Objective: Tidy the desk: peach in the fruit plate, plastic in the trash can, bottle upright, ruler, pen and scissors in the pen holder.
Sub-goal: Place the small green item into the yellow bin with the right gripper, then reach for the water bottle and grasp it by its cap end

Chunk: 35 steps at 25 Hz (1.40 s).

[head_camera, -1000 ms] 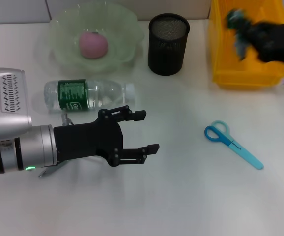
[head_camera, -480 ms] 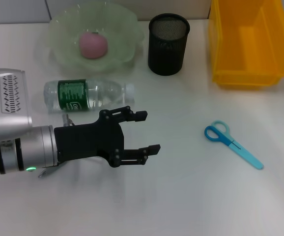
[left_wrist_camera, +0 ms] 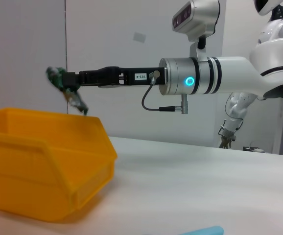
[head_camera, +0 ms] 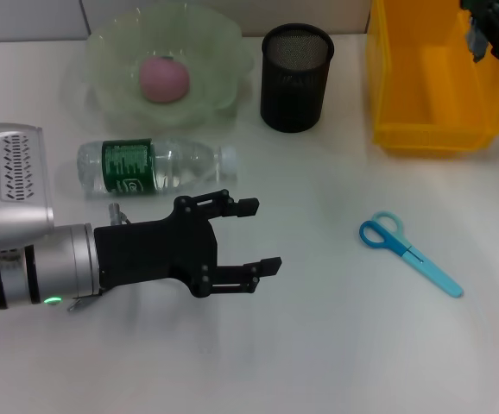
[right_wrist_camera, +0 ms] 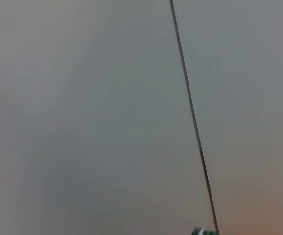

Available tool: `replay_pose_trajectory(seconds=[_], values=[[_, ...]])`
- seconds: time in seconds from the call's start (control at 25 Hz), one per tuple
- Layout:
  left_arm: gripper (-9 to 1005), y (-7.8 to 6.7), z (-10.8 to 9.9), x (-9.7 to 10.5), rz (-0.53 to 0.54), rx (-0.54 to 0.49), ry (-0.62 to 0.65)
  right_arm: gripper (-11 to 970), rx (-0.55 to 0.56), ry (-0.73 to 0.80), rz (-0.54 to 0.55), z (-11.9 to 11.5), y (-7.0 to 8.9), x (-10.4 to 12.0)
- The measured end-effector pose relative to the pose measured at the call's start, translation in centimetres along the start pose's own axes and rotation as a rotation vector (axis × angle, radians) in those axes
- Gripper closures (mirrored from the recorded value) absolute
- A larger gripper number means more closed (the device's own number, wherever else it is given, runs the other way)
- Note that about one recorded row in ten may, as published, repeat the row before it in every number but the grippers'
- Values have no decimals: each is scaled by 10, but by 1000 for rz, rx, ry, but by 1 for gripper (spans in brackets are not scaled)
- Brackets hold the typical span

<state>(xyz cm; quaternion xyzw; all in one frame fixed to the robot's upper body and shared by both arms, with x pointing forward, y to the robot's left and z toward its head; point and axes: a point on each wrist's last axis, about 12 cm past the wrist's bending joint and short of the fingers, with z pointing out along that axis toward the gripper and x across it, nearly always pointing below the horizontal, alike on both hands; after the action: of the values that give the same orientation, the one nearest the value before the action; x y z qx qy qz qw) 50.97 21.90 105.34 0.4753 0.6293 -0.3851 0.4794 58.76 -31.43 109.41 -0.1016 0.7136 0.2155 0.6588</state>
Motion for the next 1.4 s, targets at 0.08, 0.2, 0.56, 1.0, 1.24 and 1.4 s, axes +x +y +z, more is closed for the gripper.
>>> replay_pose_trajectory(seconds=[0.08, 0.2, 0.56, 1.0, 1.24, 1.4], values=[[182, 0, 0, 0, 1, 0, 0, 744, 0, 1, 0, 0, 0, 0], [182, 0, 0, 0, 5, 0, 0, 679, 10, 5, 2, -1, -1, 2], [181, 0, 0, 0, 5, 1, 0, 429, 15, 13, 17, -7, -2, 8], [182, 1, -2, 0, -2, -12, -7, 287, -131, -65, 51, -42, 11, 12], [182, 2, -2, -3, -4, -21, -28, 192, -145, -48, 64, -59, 13, 21], [182, 2, -3, -4, -6, -25, -49, 173, -206, -66, 82, -74, 21, 25]])
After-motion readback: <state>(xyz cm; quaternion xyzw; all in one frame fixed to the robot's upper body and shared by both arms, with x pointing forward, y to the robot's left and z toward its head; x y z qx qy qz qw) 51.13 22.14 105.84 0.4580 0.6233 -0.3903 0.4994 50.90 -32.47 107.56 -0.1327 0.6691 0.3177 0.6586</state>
